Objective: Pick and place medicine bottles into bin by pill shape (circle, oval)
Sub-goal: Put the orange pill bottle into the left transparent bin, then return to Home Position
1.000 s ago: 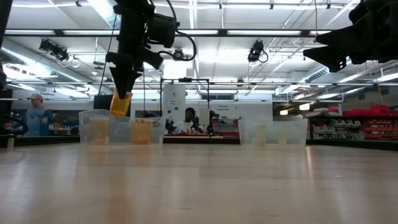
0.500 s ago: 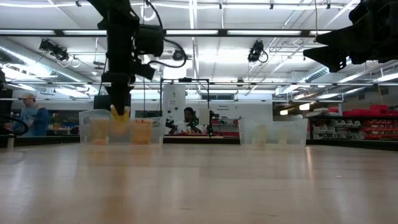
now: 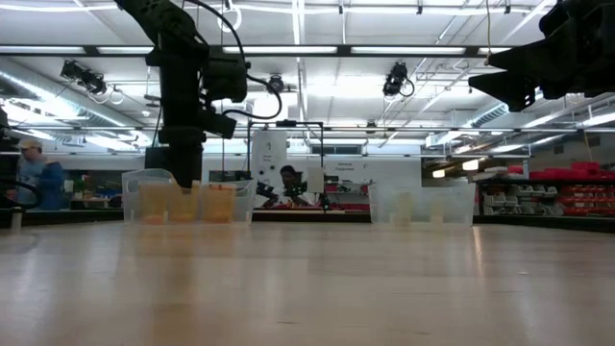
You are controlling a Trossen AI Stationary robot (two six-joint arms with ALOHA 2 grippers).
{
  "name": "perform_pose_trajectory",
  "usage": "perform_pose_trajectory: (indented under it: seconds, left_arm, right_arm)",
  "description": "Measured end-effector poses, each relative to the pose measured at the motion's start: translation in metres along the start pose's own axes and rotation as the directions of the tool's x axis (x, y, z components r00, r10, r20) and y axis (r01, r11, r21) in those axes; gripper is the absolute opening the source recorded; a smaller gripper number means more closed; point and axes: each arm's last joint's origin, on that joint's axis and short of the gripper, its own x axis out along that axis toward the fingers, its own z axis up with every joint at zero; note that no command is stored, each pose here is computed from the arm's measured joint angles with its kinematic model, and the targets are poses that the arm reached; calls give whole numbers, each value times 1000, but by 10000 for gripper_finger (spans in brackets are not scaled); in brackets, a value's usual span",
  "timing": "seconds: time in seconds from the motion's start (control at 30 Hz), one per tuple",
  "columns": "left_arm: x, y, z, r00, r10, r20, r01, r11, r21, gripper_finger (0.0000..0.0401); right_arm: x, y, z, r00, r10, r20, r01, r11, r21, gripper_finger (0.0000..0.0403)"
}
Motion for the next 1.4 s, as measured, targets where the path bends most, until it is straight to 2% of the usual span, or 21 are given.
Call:
perform_pose_trajectory:
  seconds: [0.37, 0.53, 0.67, 0.87, 1.0, 1.4]
  left_arm:
    - [-2, 0, 1, 1000, 0, -1, 0, 1000, 5, 284]
    - [-26, 5, 7, 999, 13, 49, -13, 1000, 0, 286]
    - [-49, 9, 10, 988, 32, 153, -31, 999, -10, 286]
    - [-78, 8, 6, 930, 48, 364, -42, 999, -26, 286]
    - [-88, 2, -2, 887, 43, 460, -39, 999, -17, 286]
    - [-94, -10, -37, 785, 35, 618, -6, 999, -49, 286]
  right_arm:
    - [0, 0, 0, 1000, 0, 0, 0, 1000, 0, 314]
    - [0, 0, 0, 1000, 0, 0, 0, 1000, 0, 314]
    - [0, 0, 0, 1000, 0, 0, 0, 1000, 0, 314]
    - [0, 0, 0, 1000, 0, 0, 0, 1000, 0, 314]
    - [0, 0, 0, 1000, 0, 0, 0, 1000, 0, 314]
    - [0, 0, 0, 1000, 0, -1, 0, 1000, 0, 314]
